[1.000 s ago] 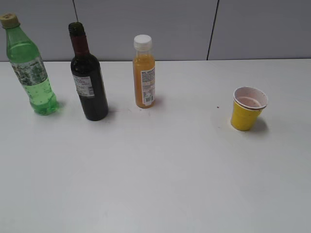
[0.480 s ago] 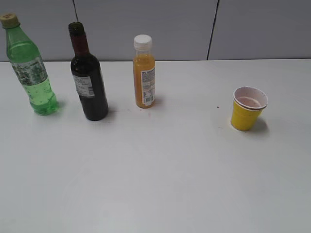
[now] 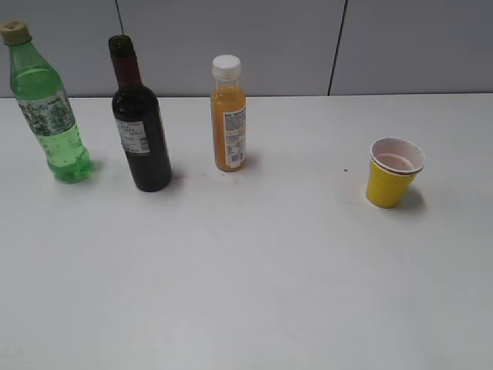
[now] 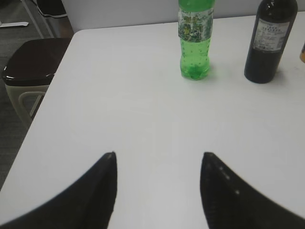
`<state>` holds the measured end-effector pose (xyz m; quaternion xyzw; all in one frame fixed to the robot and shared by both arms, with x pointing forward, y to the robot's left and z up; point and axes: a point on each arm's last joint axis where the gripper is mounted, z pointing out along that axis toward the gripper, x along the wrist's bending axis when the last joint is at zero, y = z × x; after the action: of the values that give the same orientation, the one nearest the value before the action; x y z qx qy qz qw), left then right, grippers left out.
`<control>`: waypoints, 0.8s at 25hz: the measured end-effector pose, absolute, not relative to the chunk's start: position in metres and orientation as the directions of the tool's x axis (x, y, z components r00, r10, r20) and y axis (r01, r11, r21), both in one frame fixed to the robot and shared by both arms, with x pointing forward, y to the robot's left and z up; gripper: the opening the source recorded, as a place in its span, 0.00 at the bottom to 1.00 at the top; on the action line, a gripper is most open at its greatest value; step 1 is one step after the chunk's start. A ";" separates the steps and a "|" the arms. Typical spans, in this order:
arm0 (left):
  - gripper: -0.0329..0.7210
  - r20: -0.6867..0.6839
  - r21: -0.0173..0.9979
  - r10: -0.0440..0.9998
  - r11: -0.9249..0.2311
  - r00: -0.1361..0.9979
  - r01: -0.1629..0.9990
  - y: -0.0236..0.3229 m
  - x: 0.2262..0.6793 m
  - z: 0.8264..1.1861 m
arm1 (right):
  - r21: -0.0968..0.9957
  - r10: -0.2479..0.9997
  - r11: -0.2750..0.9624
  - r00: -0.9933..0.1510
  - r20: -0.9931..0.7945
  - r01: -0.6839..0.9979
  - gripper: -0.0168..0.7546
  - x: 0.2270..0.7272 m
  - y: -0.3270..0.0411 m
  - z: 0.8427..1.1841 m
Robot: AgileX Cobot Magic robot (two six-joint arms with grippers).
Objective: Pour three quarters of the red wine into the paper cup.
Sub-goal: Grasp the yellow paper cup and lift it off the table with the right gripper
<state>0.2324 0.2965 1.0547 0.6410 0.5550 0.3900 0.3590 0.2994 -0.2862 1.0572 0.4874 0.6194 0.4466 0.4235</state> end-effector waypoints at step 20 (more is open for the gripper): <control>0.61 0.101 0.893 0.992 -0.126 0.080 0.431 0.296 0.232 1.055 | 0.837 0.997 -0.036 -0.034 0.065 0.546 0.83 0.404 -0.292 1.003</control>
<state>0.2324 0.2964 1.0547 0.6411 0.5550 0.3897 0.3594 0.4039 -0.2917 1.0033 0.6216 0.6206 0.3631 0.3110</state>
